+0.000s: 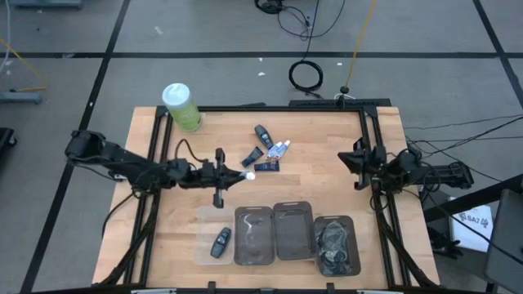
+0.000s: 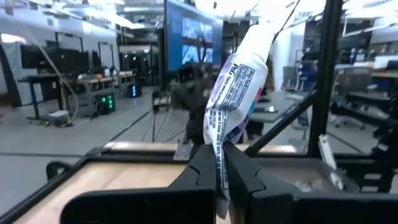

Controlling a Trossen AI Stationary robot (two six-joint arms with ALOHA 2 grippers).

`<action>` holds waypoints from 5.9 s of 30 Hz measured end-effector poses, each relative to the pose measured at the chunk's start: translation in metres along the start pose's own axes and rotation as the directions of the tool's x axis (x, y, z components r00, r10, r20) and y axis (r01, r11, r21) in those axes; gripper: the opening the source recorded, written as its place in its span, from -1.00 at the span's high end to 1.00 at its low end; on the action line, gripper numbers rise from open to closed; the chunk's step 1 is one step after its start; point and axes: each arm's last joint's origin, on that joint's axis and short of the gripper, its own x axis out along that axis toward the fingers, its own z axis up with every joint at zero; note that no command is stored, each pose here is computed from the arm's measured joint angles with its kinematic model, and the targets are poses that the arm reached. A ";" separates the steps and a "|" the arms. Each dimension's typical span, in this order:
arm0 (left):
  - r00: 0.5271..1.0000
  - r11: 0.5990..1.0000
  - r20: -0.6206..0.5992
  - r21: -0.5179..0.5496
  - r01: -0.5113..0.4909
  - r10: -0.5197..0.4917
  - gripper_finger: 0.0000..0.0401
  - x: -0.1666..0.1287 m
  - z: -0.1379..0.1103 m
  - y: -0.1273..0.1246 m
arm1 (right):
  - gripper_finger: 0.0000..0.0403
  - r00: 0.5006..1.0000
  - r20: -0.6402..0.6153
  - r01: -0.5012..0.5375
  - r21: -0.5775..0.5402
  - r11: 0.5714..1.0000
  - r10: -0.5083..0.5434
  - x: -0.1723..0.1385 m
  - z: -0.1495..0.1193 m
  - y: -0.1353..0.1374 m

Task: Pick & Place Travel size toiletries
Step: Put the left white toothpaste into the middle black bin, then put the right white toothpaste into the middle black bin

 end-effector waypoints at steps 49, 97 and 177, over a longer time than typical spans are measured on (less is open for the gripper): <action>0.992 0.987 -0.066 -0.127 0.096 -0.105 1.00 0.104 -0.043 0.047 | -0.50 0.963 -0.269 -0.094 -0.211 0.973 0.035 0.129 -0.034 0.039; 0.991 0.979 -0.067 -0.177 0.100 -0.113 0.17 0.101 -0.029 0.042 | 0.88 0.965 -0.246 -0.164 -0.297 0.941 0.091 0.159 -0.040 0.048; 0.906 0.964 -0.345 -0.008 -0.265 0.246 -0.56 0.060 0.018 0.057 | -0.24 0.413 -0.895 -0.029 -0.199 0.979 -0.170 0.205 -0.112 -0.108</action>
